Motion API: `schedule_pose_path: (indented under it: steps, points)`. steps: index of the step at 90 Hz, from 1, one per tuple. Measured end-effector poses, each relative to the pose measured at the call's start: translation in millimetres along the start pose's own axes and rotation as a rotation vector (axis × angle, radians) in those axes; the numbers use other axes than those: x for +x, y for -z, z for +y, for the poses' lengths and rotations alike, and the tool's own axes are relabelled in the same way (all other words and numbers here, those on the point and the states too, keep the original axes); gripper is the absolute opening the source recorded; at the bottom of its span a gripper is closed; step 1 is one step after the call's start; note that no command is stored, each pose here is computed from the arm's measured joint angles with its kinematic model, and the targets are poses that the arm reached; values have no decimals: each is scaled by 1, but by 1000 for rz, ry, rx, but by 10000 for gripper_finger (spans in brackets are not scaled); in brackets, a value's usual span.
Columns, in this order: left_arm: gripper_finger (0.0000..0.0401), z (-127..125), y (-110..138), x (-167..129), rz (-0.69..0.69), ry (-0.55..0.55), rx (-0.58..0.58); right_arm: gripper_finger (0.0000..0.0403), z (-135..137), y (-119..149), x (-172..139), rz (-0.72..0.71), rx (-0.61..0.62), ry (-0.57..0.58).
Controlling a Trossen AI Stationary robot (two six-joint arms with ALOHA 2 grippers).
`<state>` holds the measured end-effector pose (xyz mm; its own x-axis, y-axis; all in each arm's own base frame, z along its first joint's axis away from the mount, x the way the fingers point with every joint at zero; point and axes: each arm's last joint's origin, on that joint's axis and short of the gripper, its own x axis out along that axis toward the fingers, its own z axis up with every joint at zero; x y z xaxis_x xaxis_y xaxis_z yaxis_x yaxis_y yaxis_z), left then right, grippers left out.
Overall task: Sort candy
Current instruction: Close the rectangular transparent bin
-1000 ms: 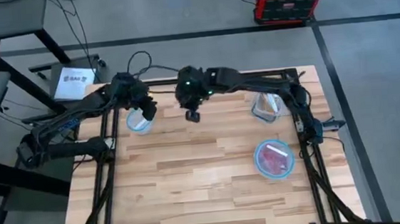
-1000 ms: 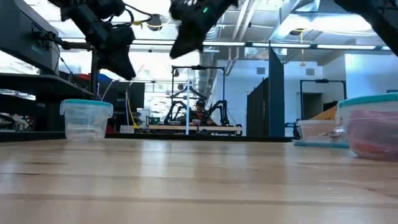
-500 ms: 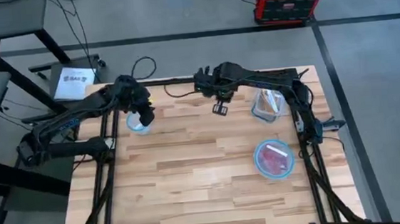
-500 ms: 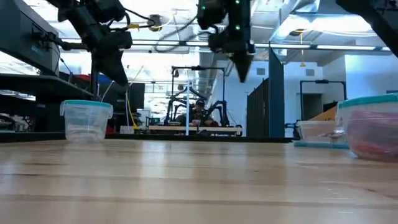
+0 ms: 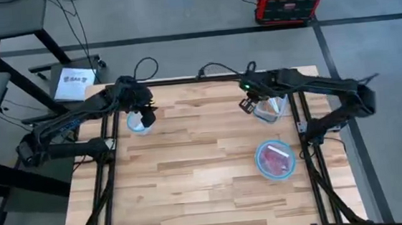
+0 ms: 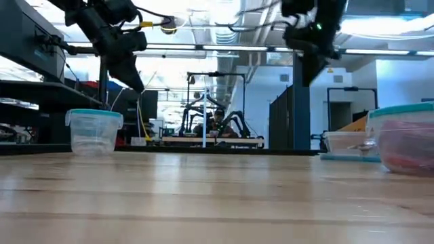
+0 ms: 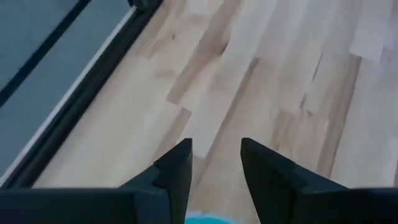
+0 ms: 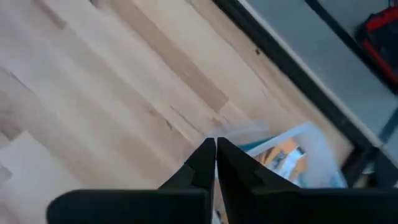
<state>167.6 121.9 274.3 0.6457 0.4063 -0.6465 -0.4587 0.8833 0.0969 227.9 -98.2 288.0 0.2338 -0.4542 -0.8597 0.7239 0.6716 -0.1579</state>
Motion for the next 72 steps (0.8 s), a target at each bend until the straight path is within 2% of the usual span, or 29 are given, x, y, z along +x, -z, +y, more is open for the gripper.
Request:
schedule_pose_path:
  steps: [8,21,44,55,72]
  points:
    - [123,0,0,0,0,0,-1,26,-4,17,12,46,13,-53]
    - [123,0,0,0,-1,0,-10,90,1,39,35,154,-27,-72]
    - [123,0,1,0,12,2,-18,203,-6,47,48,182,-62,-33]
    - [123,0,1,0,12,2,-19,222,-8,50,57,203,-83,-27]
    - [123,-1,1,0,12,4,-23,213,-7,62,80,278,-139,-30]
